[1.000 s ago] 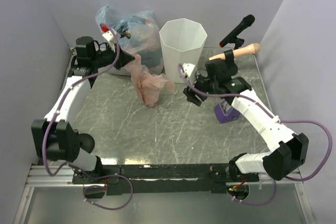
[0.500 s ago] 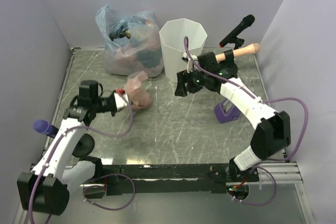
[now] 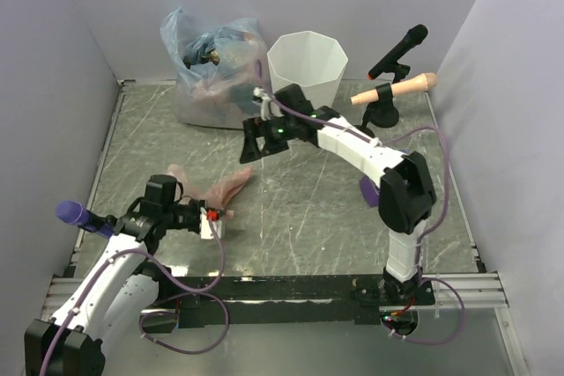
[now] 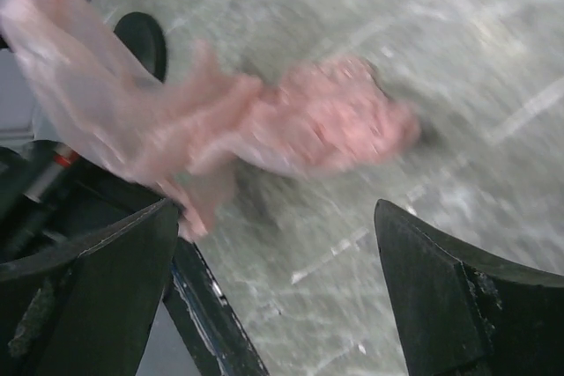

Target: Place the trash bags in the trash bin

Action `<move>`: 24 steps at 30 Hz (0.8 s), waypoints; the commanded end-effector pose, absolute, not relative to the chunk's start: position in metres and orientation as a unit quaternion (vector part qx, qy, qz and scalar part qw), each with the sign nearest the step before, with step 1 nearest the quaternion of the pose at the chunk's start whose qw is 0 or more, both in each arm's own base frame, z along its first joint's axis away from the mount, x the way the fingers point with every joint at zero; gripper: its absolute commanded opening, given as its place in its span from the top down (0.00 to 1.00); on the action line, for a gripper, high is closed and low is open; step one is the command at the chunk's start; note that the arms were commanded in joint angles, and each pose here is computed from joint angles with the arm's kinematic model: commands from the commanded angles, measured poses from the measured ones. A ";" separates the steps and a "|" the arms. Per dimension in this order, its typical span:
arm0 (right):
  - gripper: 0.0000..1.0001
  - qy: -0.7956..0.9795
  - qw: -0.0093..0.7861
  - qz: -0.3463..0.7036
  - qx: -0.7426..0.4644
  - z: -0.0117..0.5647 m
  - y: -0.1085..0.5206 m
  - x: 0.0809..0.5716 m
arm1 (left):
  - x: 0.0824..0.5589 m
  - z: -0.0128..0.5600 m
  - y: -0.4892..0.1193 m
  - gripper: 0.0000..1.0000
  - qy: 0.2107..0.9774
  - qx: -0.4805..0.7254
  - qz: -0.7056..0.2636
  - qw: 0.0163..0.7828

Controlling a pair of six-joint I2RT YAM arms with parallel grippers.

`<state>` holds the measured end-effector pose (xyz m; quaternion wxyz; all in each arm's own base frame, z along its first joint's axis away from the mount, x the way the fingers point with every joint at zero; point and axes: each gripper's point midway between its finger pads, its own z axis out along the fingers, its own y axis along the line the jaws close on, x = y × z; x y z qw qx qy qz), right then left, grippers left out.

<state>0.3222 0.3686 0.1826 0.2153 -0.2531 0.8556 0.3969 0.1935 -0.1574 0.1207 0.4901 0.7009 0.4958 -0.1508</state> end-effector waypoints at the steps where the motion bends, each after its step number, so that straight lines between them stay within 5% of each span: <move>1: 0.02 0.821 0.264 0.416 -0.288 0.215 0.408 0.342 | 0.177 0.121 -0.163 0.99 0.451 0.726 -0.159 0.494; 14: 0.01 0.724 0.171 0.554 -0.373 0.214 0.523 0.279 | 0.156 0.104 -0.150 0.99 0.478 0.717 -0.145 0.487; 24: 0.01 0.716 0.171 0.570 -0.366 0.230 0.491 0.279 | 0.162 0.111 -0.147 0.99 0.493 0.698 -0.127 0.504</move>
